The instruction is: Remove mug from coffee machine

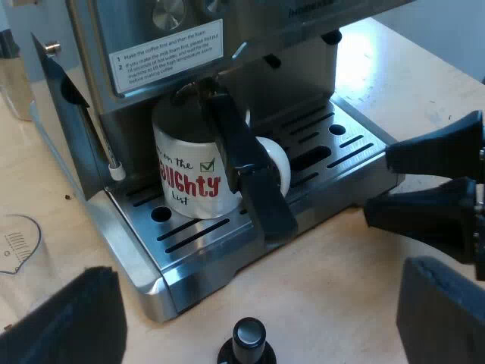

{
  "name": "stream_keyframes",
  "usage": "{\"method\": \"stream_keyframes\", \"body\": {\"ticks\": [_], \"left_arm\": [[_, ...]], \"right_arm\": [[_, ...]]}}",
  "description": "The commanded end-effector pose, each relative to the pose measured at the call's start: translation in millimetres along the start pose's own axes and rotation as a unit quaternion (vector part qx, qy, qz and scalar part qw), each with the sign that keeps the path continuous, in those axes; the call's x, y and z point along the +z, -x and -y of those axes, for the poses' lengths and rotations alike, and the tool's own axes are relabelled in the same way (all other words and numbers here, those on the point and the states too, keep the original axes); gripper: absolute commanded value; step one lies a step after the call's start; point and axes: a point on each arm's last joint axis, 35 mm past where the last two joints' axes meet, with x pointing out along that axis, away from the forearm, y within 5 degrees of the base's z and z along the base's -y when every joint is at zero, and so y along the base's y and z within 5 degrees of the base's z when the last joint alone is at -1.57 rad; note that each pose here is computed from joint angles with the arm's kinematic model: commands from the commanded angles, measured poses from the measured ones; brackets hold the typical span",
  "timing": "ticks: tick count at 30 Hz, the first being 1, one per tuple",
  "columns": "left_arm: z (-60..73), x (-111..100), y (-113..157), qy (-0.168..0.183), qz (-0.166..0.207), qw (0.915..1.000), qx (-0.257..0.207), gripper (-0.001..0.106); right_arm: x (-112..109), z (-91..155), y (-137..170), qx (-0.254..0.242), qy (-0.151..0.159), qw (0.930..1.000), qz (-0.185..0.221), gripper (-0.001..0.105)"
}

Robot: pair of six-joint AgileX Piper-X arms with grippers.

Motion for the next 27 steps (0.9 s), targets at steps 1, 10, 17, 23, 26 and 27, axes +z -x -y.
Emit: {"method": "stream_keyframes", "body": {"ticks": [1, 10, 17, 23, 26, 27], "left_arm": [[2.0, 3, 2, -0.005, 0.008, 0.9999, -0.007, 0.087], [2.0, 3, 2, -0.005, 0.008, 0.9999, -0.007, 0.087], [2.0, 3, 2, -0.005, 0.008, 0.9999, -0.007, 0.087], [2.0, 3, 2, -0.005, 0.008, 0.9999, -0.007, 0.087], [2.0, 3, 2, -0.005, 0.008, 0.9999, -0.007, 0.087], [2.0, 3, 2, -0.005, 0.008, 0.9999, -0.007, 0.087]], "right_arm": [[1, -3, -8, -0.005, -0.010, 0.9995, 0.028, 0.064], [-10, -11, -32, -0.008, -0.022, 0.9977, 0.063, 0.064], [-30, -17, -53, -0.049, -0.029, 0.9951, 0.081, 0.064], [-36, -20, -62, -0.060, -0.034, 0.9936, 0.090, 0.064], [-34, -21, -69, -0.062, -0.035, 0.9933, 0.091, 0.064], [-33, -21, -71, -0.062, -0.034, 0.9932, 0.093, 0.064]]}}
